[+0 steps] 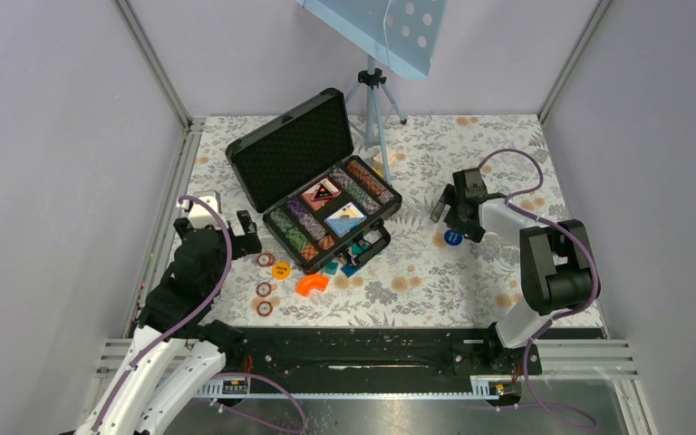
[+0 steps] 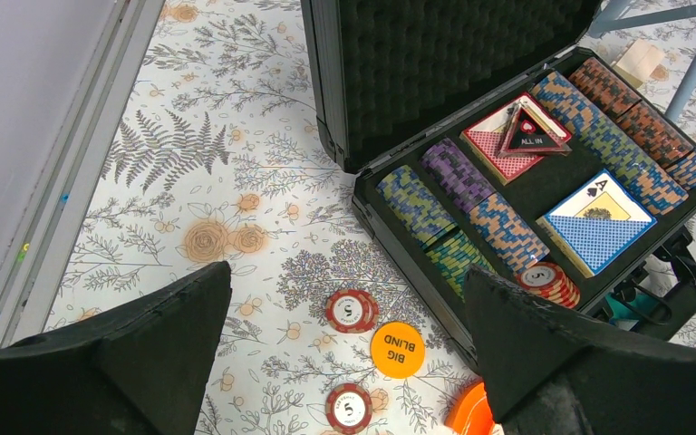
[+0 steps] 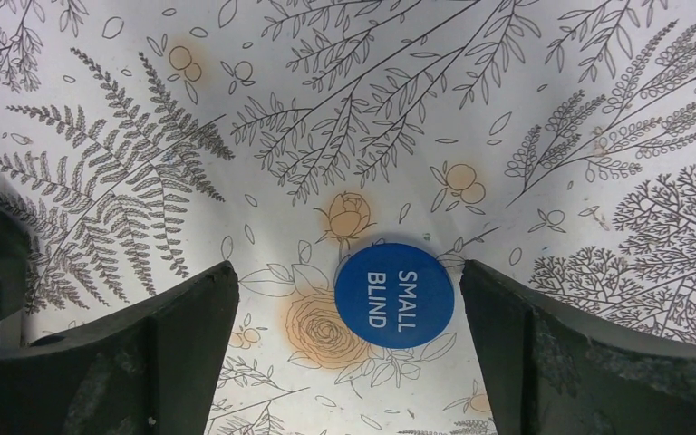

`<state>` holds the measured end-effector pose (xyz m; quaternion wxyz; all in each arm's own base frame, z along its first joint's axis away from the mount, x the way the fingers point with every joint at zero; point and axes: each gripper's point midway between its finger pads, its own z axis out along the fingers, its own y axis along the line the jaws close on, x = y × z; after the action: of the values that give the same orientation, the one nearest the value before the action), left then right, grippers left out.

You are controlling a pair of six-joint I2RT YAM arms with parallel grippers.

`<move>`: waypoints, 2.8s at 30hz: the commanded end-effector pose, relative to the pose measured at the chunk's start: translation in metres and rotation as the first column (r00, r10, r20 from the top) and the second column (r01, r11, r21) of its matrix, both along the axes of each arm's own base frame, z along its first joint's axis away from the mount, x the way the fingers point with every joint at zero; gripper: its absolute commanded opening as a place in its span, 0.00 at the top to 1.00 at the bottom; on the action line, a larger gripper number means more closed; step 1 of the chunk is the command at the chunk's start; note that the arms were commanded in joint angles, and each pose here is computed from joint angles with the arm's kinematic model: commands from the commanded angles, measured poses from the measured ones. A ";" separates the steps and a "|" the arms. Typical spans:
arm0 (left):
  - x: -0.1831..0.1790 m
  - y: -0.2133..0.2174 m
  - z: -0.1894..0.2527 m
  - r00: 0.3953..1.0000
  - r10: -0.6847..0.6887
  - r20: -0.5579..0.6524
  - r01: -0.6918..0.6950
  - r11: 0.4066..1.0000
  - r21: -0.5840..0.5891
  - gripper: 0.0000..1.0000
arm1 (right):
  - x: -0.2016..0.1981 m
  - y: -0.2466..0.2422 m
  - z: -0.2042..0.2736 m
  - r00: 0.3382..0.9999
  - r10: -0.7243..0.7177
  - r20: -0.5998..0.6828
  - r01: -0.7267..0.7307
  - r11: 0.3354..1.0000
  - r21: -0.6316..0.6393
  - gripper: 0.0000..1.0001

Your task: Pack up texas hold em set

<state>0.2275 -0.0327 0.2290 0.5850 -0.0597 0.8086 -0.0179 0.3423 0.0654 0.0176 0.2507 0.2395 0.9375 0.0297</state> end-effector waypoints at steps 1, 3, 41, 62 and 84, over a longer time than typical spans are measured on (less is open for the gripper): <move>0.006 -0.004 0.004 1.000 -0.011 0.025 0.012 1.000 -0.006 0.01 | 0.005 -0.009 0.006 0.999 -0.024 0.023 0.025 0.999 -0.041 0.01; 0.006 -0.004 0.004 1.000 -0.013 0.026 0.013 1.000 -0.007 0.01 | 0.007 -0.007 0.007 1.000 -0.005 0.029 0.006 0.999 -0.038 0.00; 0.006 -0.004 0.004 1.000 -0.012 0.028 0.012 1.000 -0.007 0.01 | -0.003 0.012 0.013 0.991 0.132 -0.013 -0.132 0.991 0.004 0.00; 0.005 -0.004 0.005 0.999 -0.015 0.030 0.015 1.000 -0.009 0.01 | -0.013 0.031 0.004 0.963 0.267 0.023 -0.267 0.964 -0.009 0.01; 0.005 -0.004 0.005 0.999 -0.014 0.032 0.014 1.000 -0.008 0.01 | -0.022 0.065 -0.001 0.922 0.386 0.038 -0.387 0.922 0.022 0.00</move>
<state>0.2275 -0.0338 0.2285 0.5840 -0.0563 0.8096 -0.0195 0.3257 0.1125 0.0168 0.2575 0.0750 0.9609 0.0684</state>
